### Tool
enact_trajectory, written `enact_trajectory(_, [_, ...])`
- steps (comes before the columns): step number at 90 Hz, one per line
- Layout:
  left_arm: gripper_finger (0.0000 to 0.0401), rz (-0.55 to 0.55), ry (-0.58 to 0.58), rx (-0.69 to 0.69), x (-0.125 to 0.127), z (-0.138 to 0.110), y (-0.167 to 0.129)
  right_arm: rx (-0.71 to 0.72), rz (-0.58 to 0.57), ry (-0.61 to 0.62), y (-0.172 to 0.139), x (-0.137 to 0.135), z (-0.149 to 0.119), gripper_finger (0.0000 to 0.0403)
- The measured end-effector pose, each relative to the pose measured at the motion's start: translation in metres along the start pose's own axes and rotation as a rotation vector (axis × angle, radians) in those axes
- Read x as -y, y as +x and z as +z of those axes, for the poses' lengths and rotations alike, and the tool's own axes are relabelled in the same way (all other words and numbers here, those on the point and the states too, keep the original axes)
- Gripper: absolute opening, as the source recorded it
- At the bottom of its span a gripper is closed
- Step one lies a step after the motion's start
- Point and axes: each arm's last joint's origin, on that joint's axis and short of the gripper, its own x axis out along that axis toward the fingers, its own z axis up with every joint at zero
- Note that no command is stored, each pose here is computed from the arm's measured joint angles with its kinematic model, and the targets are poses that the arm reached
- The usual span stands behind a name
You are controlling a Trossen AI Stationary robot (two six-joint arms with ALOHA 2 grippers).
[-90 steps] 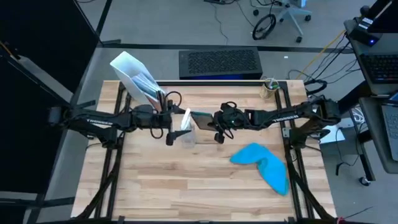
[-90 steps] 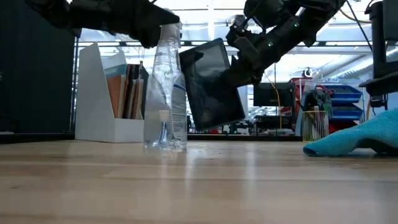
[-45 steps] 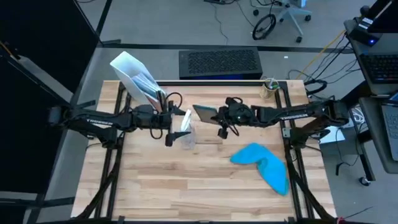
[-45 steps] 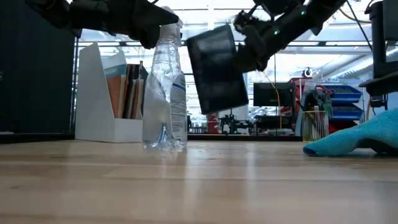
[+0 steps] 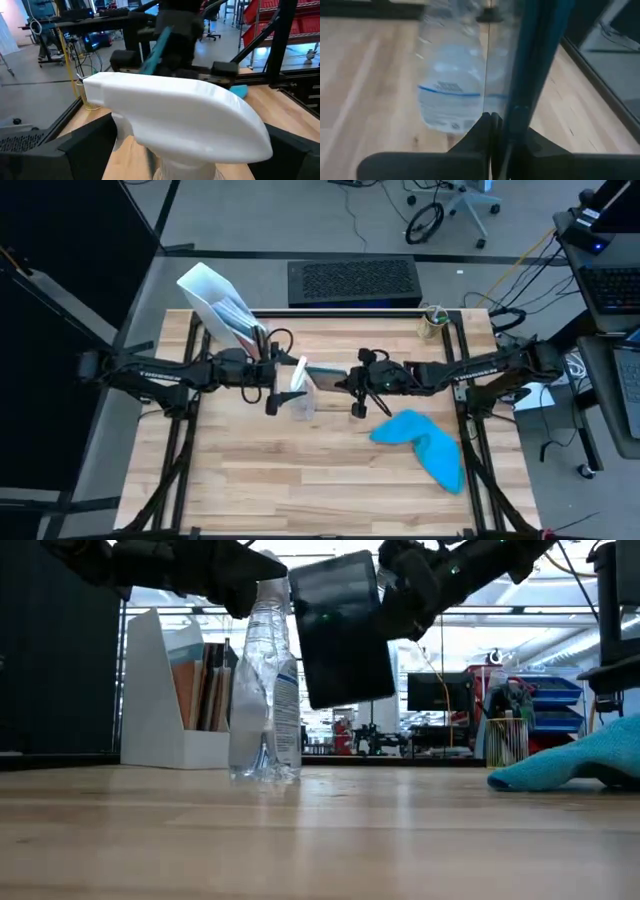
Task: Apply microfiber cloth
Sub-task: Spray the blue tablet using the spray bottle
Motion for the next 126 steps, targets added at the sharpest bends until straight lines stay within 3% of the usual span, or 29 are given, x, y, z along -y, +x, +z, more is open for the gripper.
enact_trajectory(81, [0.0367, -0.019, -0.005, 0.011, 0.004, 0.001, 0.000, 0.065, -0.036, -0.060, 0.010, 0.007, 0.003, 0.0013])
enact_trajectory(109, [0.0367, -0.094, -0.004, 0.019, 0.006, 0.002, 0.000, 0.119, -0.228, -0.054, -0.029, 0.054, 0.023, 0.0013])
enact_trajectory(126, [0.0367, -0.111, -0.004, 0.018, 0.007, 0.001, 0.000, 0.214, -0.148, -0.030, -0.007, 0.079, 0.021, 0.0014])
